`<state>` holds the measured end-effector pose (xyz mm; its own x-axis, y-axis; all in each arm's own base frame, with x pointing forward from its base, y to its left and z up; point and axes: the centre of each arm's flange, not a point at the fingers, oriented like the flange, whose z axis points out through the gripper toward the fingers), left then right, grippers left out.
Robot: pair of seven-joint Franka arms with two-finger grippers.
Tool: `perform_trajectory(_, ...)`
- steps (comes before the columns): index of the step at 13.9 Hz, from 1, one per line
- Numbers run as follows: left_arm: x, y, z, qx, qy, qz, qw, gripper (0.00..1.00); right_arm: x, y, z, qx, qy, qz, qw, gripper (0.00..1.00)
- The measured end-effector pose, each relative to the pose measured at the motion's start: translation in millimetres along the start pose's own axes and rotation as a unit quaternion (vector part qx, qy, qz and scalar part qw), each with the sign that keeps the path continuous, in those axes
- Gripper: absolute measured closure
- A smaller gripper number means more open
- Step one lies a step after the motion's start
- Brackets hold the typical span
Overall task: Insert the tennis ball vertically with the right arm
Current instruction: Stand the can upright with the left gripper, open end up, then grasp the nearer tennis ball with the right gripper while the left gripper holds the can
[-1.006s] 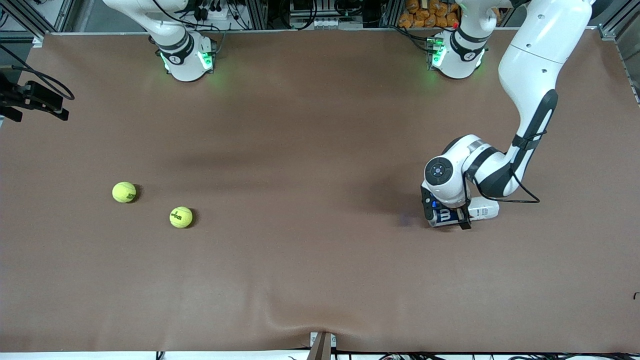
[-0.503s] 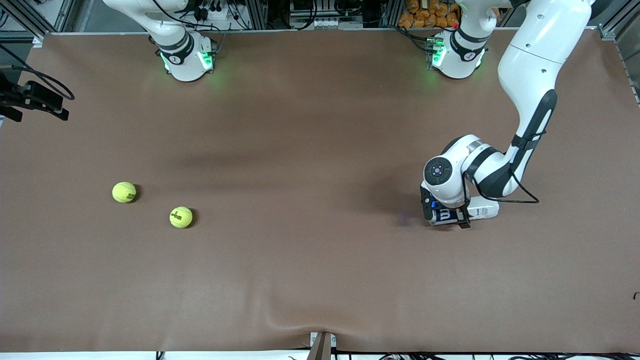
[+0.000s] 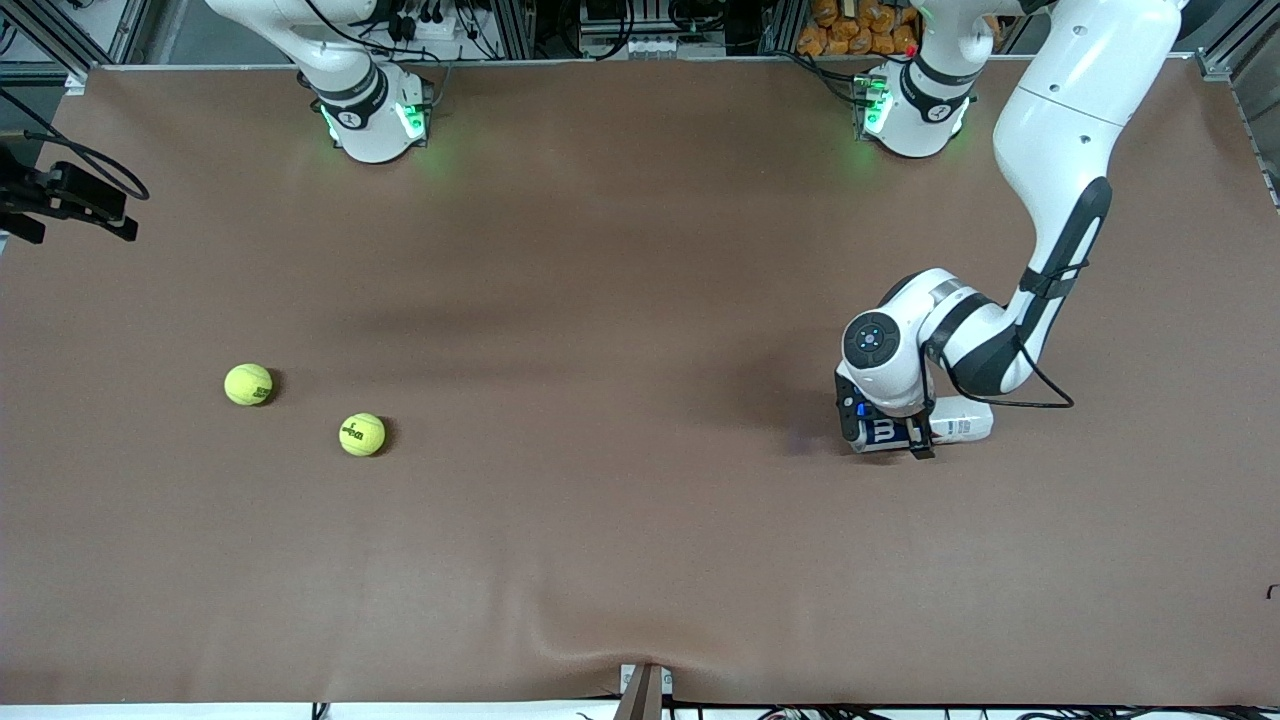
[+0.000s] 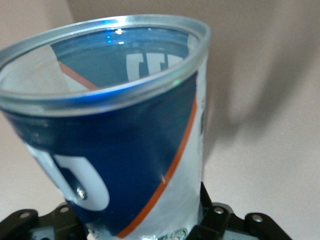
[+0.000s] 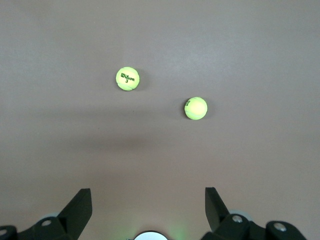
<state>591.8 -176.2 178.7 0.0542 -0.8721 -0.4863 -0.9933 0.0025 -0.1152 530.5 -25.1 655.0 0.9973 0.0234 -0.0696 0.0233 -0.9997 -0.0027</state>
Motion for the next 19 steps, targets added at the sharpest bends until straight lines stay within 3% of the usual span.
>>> perform_trajectory(7,23,-12,-44,0.004,0.051,-0.021,0.998,0.24,0,6,1,0.001,-0.001,0.006,1.000,0.00)
perform_trajectory(11,42,-27,-99,-0.011,0.127,-0.061,0.990,0.24,3,16,7,0.002,-0.006,0.015,1.000,0.00)
perform_trajectory(16,62,-35,-155,-0.020,0.194,-0.087,0.977,0.24,12,17,17,0.002,-0.010,0.015,1.000,0.00)
perform_trajectory(19,78,-34,-183,-0.031,0.241,-0.109,0.964,0.24,26,20,40,0.002,-0.031,0.016,0.999,0.00)
